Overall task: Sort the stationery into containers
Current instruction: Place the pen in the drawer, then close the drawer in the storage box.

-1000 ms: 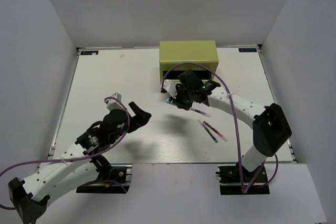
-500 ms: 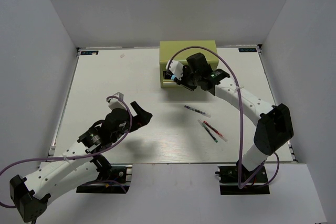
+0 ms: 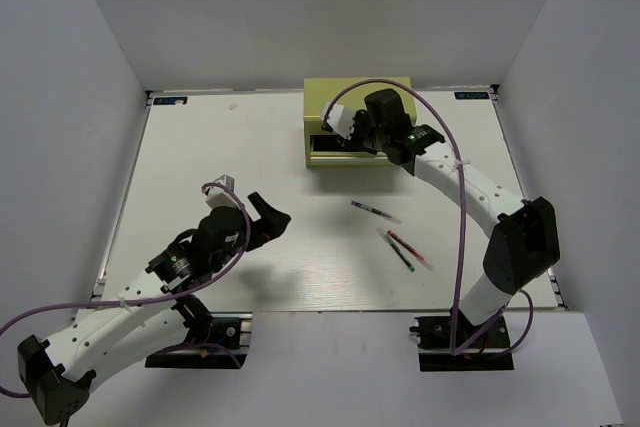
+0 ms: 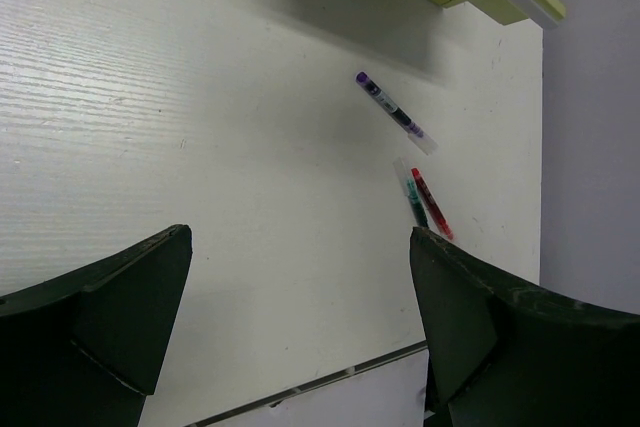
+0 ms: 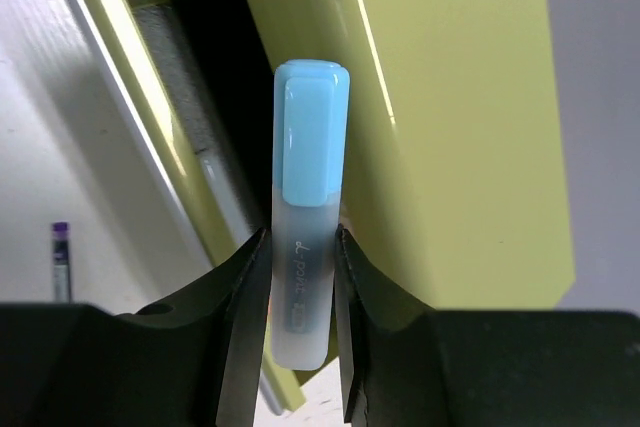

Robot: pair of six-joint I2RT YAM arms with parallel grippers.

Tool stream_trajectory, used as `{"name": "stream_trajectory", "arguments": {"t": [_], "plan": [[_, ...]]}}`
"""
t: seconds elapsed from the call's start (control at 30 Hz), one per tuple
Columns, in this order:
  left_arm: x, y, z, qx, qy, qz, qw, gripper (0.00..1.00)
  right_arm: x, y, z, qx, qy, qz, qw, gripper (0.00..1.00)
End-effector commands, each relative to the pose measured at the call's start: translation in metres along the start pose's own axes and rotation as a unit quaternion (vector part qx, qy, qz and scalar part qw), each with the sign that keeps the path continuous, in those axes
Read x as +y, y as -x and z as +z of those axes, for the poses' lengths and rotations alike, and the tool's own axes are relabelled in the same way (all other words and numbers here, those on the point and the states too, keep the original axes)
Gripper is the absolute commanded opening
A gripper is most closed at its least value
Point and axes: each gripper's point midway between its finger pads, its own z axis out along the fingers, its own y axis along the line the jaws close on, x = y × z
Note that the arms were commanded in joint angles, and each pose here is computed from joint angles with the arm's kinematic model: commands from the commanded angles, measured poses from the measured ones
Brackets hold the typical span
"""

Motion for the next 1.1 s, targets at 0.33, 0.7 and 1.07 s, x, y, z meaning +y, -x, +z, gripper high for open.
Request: {"name": "stream_trajectory", "arguments": {"t": [0.33, 0.7, 1.07], "plan": [[-0.006, 0.006, -0.004, -0.008, -0.013, 0.001, 1.0, 1.0, -0.01, -0.017, 0.015, 0.009, -0.007, -0.044, 0.999, 0.37], [-0.006, 0.006, -0.004, -0.008, -0.013, 0.001, 1.0, 1.0, -0.005, -0.014, 0.017, -0.004, 0.013, -0.021, 1.0, 0.51], [-0.017, 0.01, -0.001, -0.019, -0.039, -0.008, 0.999, 1.0, 0.093, 0.008, -0.041, -0.12, 0.24, -0.04, 0.962, 0.0]]}}
